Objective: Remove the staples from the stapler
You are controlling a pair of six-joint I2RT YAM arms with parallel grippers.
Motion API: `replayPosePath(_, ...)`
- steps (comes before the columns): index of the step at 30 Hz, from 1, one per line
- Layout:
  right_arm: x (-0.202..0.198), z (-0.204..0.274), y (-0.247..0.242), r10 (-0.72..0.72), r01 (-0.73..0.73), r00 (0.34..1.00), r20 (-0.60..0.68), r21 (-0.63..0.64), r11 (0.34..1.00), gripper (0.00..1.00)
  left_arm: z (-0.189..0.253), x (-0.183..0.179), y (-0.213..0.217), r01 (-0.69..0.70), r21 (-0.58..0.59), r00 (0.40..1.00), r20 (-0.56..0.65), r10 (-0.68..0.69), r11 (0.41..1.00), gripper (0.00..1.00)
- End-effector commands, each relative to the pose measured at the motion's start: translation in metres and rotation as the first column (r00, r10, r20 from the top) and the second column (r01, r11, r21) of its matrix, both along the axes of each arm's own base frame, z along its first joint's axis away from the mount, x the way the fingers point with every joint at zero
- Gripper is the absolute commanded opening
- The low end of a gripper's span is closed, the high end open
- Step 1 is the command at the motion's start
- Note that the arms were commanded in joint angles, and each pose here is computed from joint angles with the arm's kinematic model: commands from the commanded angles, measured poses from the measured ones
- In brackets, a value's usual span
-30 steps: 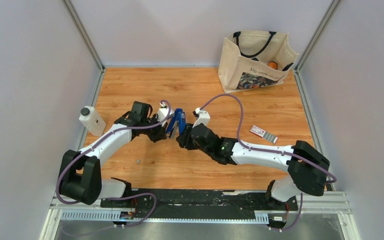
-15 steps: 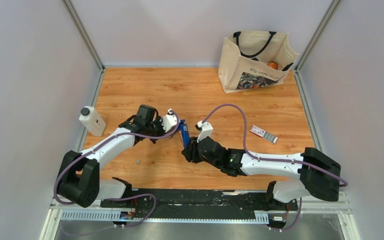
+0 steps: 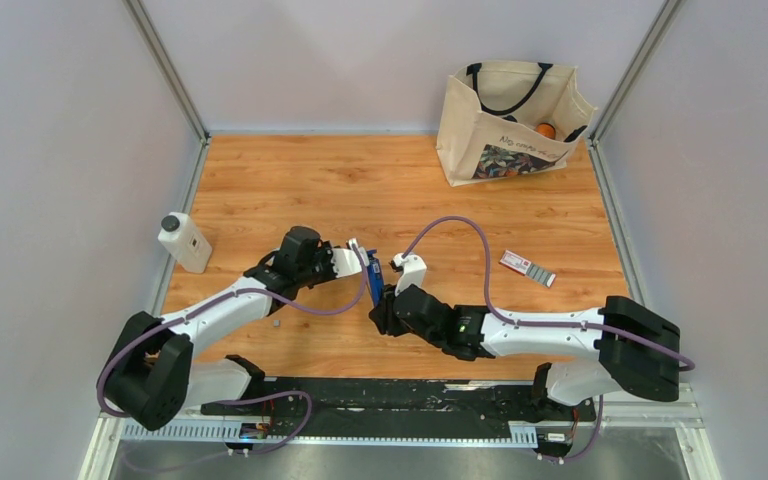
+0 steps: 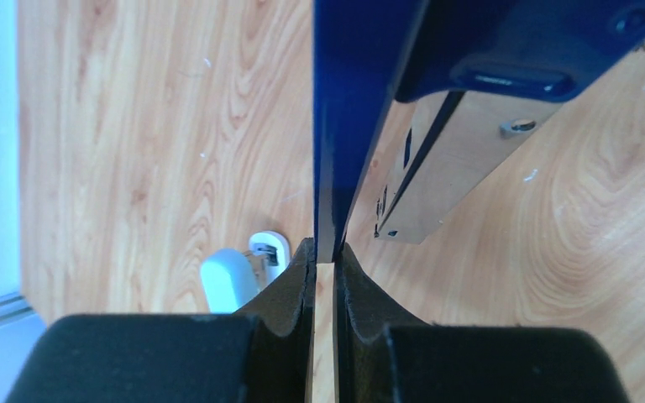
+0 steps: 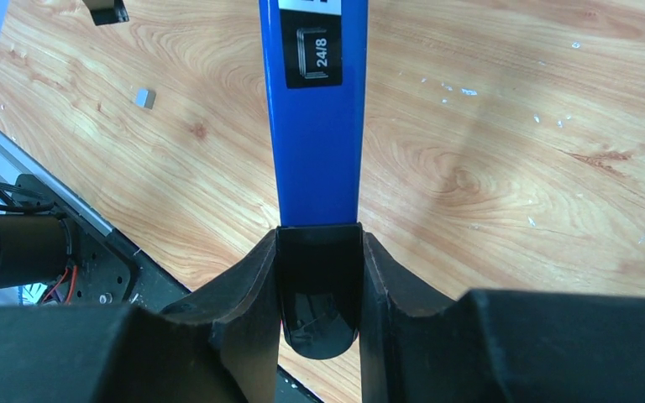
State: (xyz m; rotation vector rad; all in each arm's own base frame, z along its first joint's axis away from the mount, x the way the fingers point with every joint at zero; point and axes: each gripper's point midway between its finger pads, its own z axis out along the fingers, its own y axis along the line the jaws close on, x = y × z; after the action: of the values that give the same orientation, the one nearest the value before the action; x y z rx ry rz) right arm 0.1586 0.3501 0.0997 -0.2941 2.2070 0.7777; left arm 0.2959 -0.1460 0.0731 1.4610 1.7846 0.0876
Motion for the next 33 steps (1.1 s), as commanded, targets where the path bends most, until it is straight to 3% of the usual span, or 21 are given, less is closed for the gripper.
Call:
replayPosePath(1, -0.002, 0.013, 0.007, 0.027, -0.027, 0.999, 0.048, 0.005, 1.000, 0.00, 0.030, 0.025, 0.008, -0.026, 0.074, 0.978, 0.210, 0.010, 0.997, 0.00)
replayPosePath(9, -0.002, 0.011, -0.004, 0.016, -0.016, 0.999, 0.049, -0.012, 1.000, 0.00, 0.026, 0.022, 0.007, 0.037, 0.210, 0.930, 0.350, -0.111, 0.977, 0.00)
replayPosePath(17, 0.002, 0.018, 0.001, 0.006, -0.006, 0.998, 0.066, -0.002, 1.000, 0.00, 0.029, 0.017, 0.002, 0.060, 0.261, 0.900, 0.403, -0.166, 0.963, 0.00)
replayPosePath(20, 0.004, 0.023, 0.005, 0.008, -0.008, 0.997, 0.077, -0.001, 1.000, 0.00, 0.035, 0.016, -0.001, 0.045, 0.222, 0.911, 0.391, -0.131, 0.974, 0.00)
replayPosePath(28, 0.054, 0.088, 0.002, -0.118, 0.112, 0.976, 0.184, 0.042, 0.993, 0.00, 0.047, -0.016, -0.027, 0.042, -0.009, 0.998, 0.040, -0.041, 0.999, 0.03)
replayPosePath(33, 0.104, 0.131, -0.014, -0.225, 0.210, 0.948, 0.224, 0.088, 0.974, 0.00, 0.069, -0.072, -0.065, 0.149, -0.220, 0.946, -0.250, -0.204, 0.964, 0.08)
